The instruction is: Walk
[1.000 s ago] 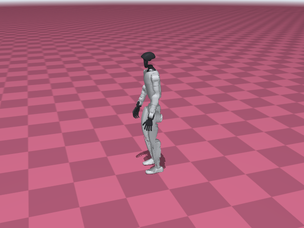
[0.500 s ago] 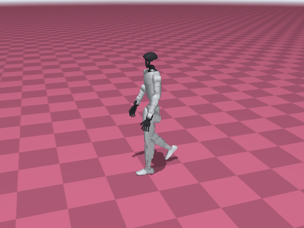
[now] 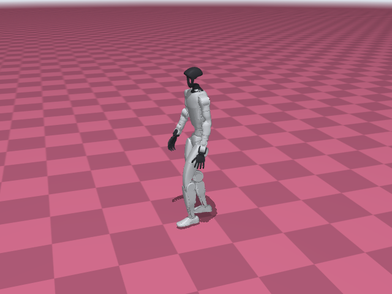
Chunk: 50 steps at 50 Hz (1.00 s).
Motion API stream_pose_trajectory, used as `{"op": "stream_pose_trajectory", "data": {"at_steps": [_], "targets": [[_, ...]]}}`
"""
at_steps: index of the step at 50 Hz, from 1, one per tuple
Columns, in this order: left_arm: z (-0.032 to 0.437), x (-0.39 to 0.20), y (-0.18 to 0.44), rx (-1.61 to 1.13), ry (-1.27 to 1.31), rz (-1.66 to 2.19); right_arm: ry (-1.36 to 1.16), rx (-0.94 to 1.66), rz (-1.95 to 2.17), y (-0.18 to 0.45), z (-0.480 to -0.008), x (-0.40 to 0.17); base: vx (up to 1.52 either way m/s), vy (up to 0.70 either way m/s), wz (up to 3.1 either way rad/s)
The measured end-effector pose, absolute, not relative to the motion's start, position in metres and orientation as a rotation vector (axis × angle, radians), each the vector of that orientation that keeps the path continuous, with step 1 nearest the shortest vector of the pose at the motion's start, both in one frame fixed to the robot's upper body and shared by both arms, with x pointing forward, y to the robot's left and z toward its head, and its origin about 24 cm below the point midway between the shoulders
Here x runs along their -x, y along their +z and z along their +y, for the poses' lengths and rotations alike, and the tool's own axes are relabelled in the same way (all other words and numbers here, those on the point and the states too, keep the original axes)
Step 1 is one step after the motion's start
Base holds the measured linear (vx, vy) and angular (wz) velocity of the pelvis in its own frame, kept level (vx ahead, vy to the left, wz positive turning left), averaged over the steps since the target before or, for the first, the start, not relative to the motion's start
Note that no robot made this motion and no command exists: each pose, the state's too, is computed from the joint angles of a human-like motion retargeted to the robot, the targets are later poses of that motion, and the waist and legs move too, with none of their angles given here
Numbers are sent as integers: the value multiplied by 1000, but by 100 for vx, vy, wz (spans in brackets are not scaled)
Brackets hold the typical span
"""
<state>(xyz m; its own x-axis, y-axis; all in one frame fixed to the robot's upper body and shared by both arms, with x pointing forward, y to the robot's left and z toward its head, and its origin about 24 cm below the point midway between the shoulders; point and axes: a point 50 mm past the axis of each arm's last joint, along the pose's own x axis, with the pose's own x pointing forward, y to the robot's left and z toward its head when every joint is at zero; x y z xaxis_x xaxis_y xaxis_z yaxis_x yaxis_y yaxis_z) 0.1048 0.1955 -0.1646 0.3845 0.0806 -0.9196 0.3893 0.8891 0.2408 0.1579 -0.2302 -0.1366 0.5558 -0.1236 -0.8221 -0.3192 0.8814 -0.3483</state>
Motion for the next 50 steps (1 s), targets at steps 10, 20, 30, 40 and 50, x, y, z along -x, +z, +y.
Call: {"op": "stream_pose_trajectory", "data": {"at_steps": [10, 20, 30, 40, 50], "targets": [[208, -58, -173, -426, -187, 1338, 75, 456, 1140, -152, -238, -115, -40, 2, 25], [216, -77, -168, -419, -133, 1278, 27, 422, 1123, -151, -237, -120, -44, 8, 34], [223, -155, -143, -493, -75, 1038, 78, 423, 1019, -140, -222, -158, -55, 14, 23], [215, -161, -143, -533, -144, 1044, 167, 418, 946, -132, -206, -181, -50, 11, -11], [214, -132, -153, -549, -265, 1127, 180, 377, 960, -134, -207, -171, -42, 0, -21]]}}
